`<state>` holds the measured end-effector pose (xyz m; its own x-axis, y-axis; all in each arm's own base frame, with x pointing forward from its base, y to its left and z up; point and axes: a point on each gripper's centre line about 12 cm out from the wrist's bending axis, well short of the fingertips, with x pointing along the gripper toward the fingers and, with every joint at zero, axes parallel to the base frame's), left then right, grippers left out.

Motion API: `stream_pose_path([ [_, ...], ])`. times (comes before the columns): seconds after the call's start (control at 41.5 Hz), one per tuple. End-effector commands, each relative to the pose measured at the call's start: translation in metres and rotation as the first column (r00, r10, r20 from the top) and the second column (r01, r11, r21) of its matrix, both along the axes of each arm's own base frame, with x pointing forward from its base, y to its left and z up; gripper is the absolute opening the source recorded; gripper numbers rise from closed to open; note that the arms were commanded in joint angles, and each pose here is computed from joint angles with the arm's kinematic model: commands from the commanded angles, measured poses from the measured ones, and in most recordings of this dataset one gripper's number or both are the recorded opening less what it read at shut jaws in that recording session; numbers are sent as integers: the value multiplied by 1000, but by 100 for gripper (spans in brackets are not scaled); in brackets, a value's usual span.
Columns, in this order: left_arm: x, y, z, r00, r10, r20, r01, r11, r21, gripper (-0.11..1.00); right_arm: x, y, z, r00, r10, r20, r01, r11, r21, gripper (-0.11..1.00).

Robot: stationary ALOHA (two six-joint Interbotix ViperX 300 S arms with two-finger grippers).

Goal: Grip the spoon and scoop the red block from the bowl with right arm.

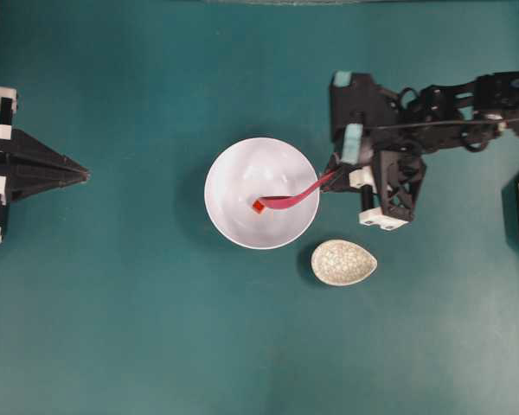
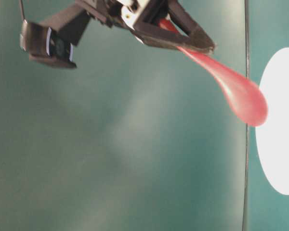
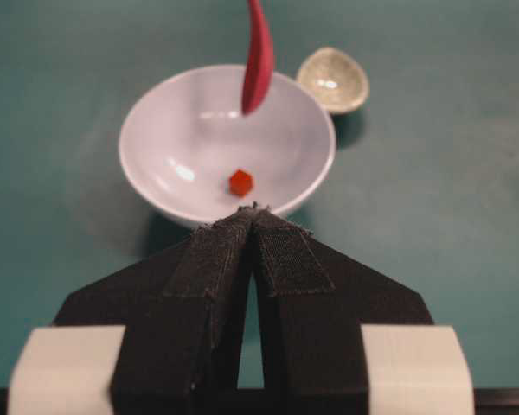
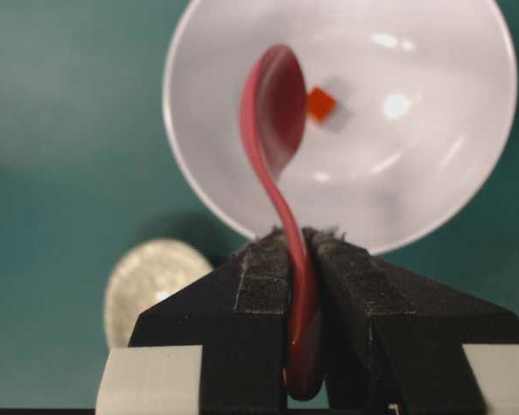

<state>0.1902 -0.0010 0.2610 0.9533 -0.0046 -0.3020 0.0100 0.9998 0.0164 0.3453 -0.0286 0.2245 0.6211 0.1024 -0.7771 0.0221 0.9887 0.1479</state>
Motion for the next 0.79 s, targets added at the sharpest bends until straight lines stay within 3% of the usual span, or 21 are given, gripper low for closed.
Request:
stream_pose_path([
  [0.0, 2, 0, 10, 1000, -2, 29, 2, 1000, 3, 0, 10, -2, 12, 1000, 18, 9, -18, 1000, -21, 15],
  [0.361, 1, 0, 12, 999, -2, 37, 2, 1000, 1, 0, 23, -8, 2, 992, 78, -100, -87, 992, -88, 15],
  [0.53, 1, 0, 12, 999, 1, 38, -1, 1000, -3, 0, 19, -3, 10, 991, 93, -96, -101, 991, -86, 15],
  [0.771, 1, 0, 12, 999, 0, 37, 0, 1000, -3, 0, -3, 23, 44, 985, 166, -44, -169, 981, -92, 15],
])
